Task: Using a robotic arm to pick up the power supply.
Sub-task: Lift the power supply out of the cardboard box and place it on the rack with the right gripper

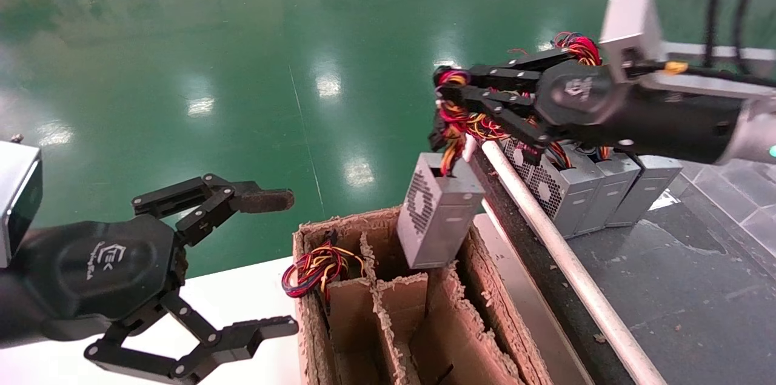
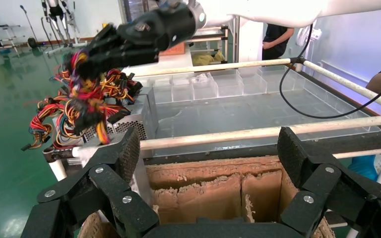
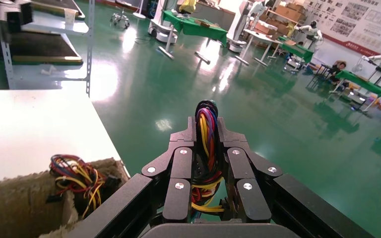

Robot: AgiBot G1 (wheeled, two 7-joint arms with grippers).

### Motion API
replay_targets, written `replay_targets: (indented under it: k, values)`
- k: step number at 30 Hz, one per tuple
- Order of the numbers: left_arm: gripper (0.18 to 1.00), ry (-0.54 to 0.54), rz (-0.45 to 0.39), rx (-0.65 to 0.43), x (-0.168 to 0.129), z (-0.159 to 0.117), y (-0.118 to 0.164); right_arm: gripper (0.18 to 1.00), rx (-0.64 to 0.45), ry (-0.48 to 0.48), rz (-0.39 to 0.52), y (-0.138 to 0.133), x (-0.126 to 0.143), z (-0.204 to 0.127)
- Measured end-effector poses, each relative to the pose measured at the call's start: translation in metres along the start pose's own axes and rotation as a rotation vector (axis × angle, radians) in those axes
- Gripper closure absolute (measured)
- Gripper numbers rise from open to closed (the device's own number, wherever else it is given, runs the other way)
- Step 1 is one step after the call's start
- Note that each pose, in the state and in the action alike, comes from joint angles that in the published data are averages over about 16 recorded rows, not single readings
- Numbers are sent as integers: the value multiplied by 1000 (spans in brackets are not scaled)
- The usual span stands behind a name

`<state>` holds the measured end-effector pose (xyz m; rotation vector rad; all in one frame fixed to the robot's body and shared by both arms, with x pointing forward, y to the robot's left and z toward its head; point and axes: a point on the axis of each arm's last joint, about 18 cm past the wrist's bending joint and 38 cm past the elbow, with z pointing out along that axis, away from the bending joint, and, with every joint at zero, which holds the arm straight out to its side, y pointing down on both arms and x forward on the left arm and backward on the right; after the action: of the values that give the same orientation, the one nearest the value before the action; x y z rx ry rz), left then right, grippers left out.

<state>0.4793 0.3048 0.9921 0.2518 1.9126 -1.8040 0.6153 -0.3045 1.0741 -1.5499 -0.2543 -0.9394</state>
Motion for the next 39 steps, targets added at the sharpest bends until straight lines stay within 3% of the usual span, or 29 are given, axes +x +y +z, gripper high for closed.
replay_targets:
  k: [12,24,32,39]
  values:
    - [184,0,0,0,0,0,0,919,-44,75,-51,-39,-9,-61]
    - [184,0,0,0,0,0,0,919,-178,240,-61,-68,-35,-126]
    - [184,0,0,0,0,0,0,919,-266,347,-46,-73,-43,-165]
    - [184,0,0,0,0,0,0,919,-325,404,-26,-63,-46,-187]
